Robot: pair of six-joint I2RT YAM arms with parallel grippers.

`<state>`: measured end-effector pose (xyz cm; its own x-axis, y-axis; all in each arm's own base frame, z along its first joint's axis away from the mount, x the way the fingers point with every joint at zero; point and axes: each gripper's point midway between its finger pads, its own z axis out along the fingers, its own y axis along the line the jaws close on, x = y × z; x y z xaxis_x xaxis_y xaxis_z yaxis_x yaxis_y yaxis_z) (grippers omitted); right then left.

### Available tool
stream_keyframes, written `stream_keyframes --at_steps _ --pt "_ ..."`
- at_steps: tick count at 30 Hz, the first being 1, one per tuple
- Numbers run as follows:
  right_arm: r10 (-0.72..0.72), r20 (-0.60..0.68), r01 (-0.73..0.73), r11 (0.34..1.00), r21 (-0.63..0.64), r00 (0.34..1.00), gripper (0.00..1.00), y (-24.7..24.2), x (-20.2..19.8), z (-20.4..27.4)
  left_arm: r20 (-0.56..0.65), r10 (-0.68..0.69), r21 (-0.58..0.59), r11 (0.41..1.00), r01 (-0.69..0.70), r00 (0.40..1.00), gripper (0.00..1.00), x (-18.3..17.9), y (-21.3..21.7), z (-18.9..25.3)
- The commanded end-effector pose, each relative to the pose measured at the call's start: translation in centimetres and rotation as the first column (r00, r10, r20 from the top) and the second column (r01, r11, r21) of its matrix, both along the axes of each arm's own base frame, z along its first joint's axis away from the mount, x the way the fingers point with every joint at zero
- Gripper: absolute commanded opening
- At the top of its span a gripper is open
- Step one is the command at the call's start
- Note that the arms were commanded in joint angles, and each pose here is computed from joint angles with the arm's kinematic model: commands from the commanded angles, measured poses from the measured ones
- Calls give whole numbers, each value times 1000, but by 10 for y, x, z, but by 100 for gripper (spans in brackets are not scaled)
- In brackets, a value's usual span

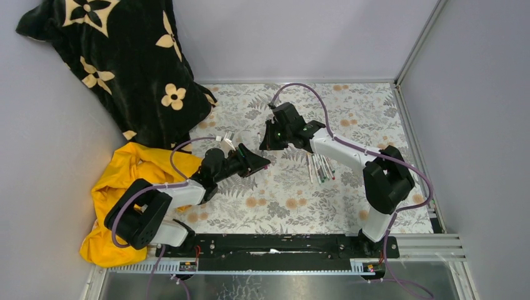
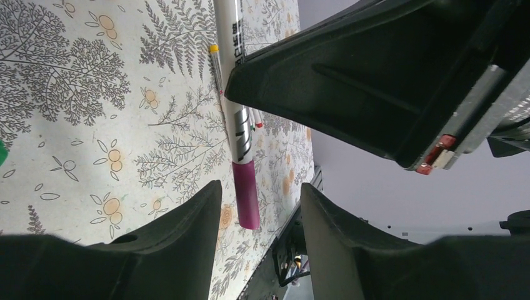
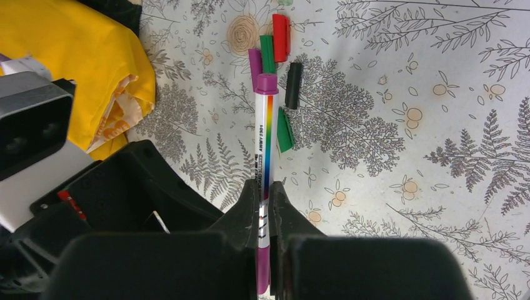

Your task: Open the pen caps

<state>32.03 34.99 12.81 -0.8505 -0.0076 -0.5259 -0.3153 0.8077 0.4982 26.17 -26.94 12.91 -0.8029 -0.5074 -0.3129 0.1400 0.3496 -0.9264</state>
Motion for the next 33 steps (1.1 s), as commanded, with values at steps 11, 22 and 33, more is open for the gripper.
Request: stream_keyframes --at_steps 11,22,33 --pt "0 57 -5 997 83 998 0 1 -1 34 83 -29 -54 998 34 996 50 8 -18 25" --pt "-9 59 4 997 82 998 0 -2 -1 34 90 -44 -53 997 49 995 34 5 -21 23" --pt "-14 66 9 996 84 998 0 -6 -4 34 101 -37 -47 998 42 994 16 3 -17 21"
